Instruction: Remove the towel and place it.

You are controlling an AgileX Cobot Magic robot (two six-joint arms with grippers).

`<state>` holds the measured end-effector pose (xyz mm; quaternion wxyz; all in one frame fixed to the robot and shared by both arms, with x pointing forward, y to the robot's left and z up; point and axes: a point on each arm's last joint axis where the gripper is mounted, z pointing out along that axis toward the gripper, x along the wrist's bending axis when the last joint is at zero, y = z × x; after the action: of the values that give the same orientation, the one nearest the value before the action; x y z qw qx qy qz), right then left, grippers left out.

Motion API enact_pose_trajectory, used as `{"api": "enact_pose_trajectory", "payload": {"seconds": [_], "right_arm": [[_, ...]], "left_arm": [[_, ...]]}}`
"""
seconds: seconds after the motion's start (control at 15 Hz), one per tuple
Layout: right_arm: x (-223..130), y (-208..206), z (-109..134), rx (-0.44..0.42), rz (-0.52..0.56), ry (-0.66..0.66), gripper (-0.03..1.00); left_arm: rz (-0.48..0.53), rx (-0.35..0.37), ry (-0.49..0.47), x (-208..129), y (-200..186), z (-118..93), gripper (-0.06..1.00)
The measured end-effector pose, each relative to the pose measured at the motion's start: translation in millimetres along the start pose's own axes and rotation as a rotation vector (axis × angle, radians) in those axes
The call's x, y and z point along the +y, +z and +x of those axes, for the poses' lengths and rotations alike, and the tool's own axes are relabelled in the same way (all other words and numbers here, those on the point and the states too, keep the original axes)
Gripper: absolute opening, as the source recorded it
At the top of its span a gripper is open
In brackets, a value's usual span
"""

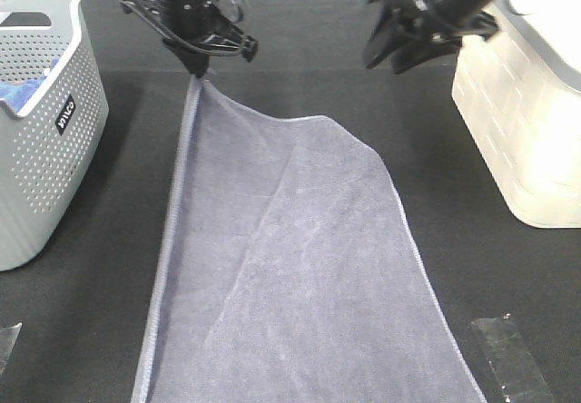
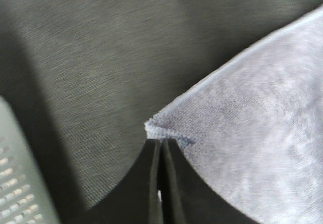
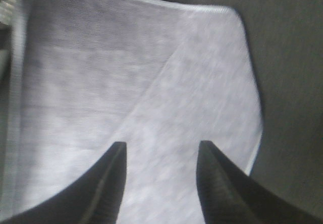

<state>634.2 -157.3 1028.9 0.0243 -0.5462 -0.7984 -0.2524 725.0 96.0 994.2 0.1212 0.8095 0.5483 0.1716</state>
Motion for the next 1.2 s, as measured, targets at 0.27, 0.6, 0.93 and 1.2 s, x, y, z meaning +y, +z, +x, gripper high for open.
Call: {"api": "enact_pose_trajectory", "payload": {"seconds": [0.27,0.6,0.93,1.2], "right_arm": [[24.6,45.6,-3.3,-0.086,0.043,-0.094,0.49],[31.8,87.0,-25.8,-0.148,0.114,-0.071,0.55],[25.6,106.9,-32.8,-0.144,0.166,-0.05,0.55],[24.7,110.6,-33.1,-0.133,0.169,-0.04,0.55]], "left_arm": [[0.009,0.006,-0.032,-0.8,1.2,7.9,0.0],[0.017,0.013,-0.049,-2.5,2.1,11.3,0.0],[0.119,0.066,-0.064,-25.7,3.5,29.9,0.0],[0.207,0.081,-0.09,-45.9,13.1,43.6,0.0]]}}
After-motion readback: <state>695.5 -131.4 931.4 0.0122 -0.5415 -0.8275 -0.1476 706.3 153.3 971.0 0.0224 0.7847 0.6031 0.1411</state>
